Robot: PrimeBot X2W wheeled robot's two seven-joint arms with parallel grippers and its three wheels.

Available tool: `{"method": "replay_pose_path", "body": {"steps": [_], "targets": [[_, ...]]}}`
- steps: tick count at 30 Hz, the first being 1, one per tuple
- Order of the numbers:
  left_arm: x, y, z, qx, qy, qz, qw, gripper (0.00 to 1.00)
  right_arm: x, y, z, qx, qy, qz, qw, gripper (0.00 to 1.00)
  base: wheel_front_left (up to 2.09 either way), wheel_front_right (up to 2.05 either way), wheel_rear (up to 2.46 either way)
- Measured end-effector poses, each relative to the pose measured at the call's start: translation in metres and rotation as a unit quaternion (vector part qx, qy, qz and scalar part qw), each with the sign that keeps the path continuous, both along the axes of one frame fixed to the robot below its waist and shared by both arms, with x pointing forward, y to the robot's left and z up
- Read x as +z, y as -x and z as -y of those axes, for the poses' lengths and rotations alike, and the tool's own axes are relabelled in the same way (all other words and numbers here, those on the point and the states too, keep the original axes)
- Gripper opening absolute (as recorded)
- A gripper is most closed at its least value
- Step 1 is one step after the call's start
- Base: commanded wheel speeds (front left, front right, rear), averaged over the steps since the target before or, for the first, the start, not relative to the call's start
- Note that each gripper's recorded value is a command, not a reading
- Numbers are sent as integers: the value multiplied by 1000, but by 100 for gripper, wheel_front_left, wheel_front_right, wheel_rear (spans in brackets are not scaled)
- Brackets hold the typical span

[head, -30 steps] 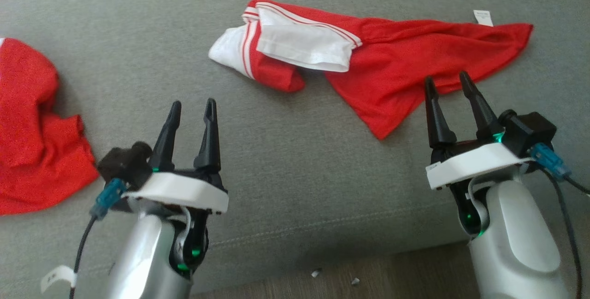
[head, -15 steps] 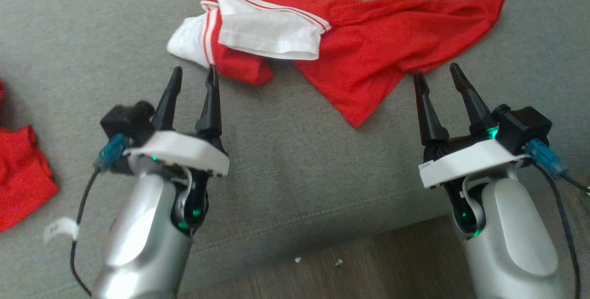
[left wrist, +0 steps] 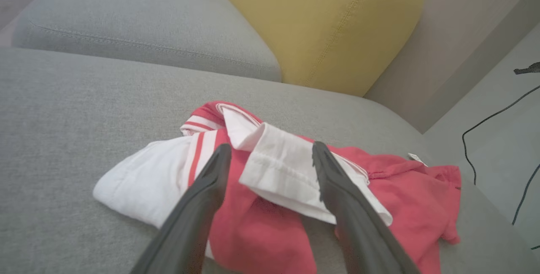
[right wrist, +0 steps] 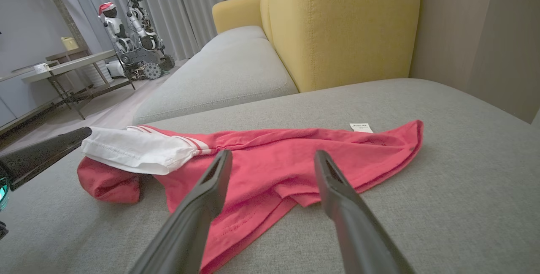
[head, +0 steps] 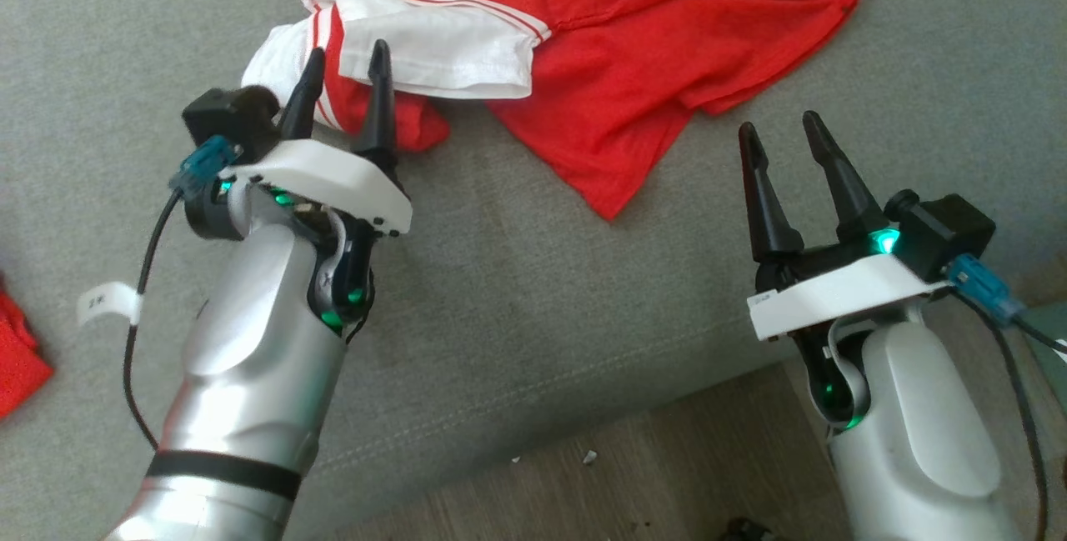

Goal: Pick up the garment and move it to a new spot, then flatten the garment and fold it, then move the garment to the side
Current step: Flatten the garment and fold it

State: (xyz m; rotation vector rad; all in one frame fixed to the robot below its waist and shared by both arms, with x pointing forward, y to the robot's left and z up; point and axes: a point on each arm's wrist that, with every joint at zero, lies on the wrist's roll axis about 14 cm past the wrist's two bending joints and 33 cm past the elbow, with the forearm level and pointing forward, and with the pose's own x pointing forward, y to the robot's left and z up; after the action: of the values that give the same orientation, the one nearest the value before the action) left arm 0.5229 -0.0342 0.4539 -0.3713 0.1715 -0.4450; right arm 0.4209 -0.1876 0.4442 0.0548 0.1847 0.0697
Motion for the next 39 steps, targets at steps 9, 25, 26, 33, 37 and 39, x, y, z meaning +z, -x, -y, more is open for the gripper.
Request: {"method": "replay_pose_path", "body": {"steps": [9,25,26,33,37,39], "targets": [[-21,-5,10,-12,-36,-39,999,100,-4,3,3,-6,-4,-3,1000,100,0,0,0],[99,-35,-25,52,84,96,991,0,2,1,2,-8,-14,9,1000,100,0,0,0],[102,-32,-28,50,82,102,990,0,3,0,3,-10,-13,11,1000,100,0,0,0],[77,0,-46,37,44,74,996,0,5,-6,8,-22,-19,11,1000,100,0,0,0],[63,20,-58,38,28,60,997,0,2,-15,13,-32,-19,0,999,100,0,0,0],[60,27,-60,36,24,59,997,0,7,-27,20,-40,-12,1,999,100,0,0,0]]}}
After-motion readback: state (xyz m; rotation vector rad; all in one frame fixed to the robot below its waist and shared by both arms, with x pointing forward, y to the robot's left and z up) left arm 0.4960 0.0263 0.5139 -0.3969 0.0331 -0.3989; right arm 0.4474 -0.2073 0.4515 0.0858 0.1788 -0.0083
